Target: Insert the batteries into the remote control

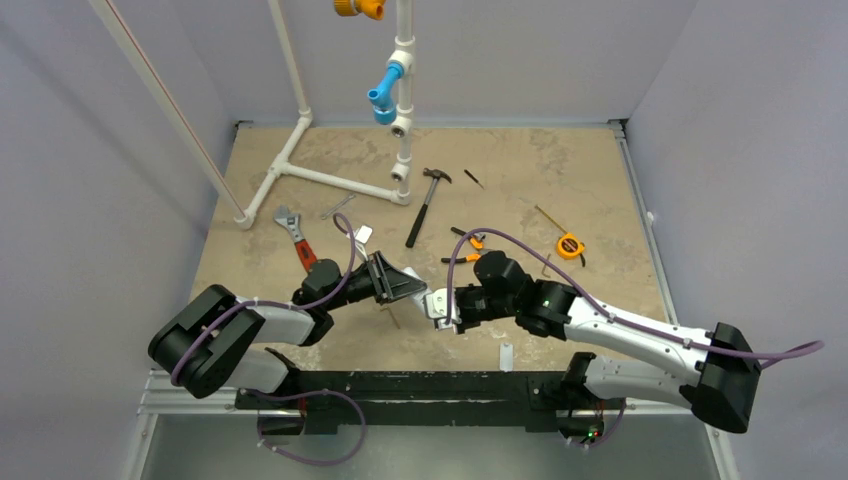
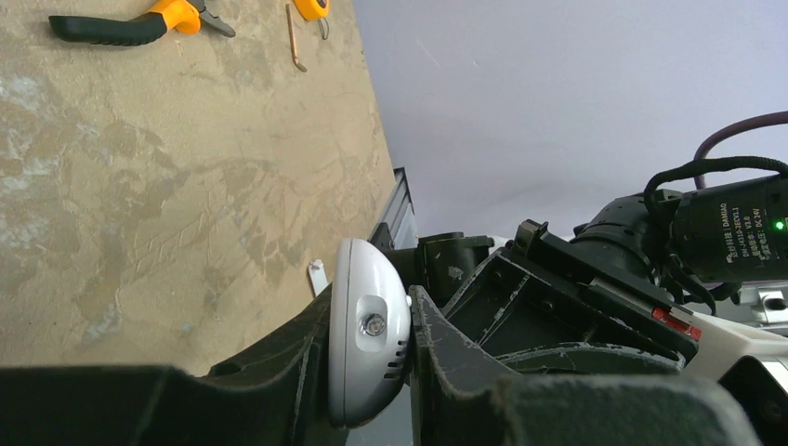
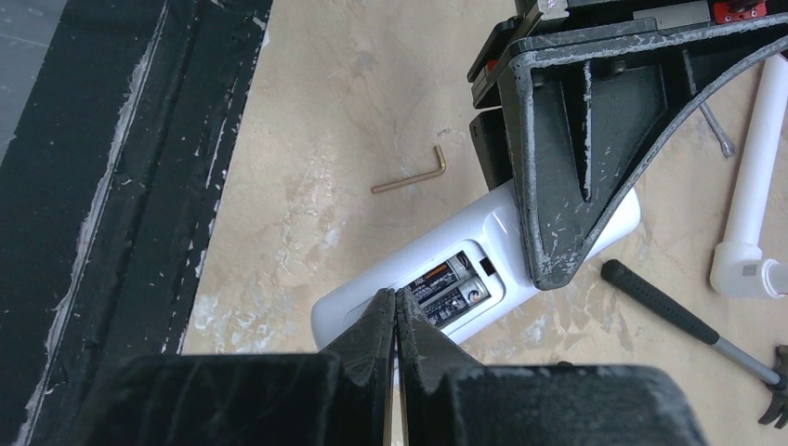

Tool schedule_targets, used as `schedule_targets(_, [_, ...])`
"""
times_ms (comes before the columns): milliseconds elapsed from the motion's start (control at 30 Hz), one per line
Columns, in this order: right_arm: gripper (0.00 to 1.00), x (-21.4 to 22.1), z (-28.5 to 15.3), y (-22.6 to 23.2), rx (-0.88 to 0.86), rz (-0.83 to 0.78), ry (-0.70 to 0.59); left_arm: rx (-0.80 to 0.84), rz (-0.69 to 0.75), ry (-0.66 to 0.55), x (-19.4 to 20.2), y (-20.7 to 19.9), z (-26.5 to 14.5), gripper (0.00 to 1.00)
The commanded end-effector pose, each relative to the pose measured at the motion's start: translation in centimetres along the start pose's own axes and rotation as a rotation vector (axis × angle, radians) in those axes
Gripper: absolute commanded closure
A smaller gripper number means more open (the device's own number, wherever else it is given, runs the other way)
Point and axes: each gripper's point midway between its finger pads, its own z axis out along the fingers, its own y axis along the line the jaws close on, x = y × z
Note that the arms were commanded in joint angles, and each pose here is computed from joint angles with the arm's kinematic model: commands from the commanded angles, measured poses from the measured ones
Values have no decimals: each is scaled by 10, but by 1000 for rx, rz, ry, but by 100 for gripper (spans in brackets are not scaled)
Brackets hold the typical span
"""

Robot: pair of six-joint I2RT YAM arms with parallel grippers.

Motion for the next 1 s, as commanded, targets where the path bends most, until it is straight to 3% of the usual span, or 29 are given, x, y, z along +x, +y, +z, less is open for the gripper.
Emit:
schedule_targets(0, [100,11,-6,4,8,51,34,111,46,8,-4,-30,4,100])
schedule_targets(567, [100,-37,-24,-27,165,94,-190,120,46,11,-3,-30,4,100])
schedule_targets(900, [100,-27,-49,-71,445,419,-279,147,80,16,-1,-34,2,100])
schedule_targets(967, [90,-24,-58,-82,525,516,-302,148,83,10,-2,-34,1,100])
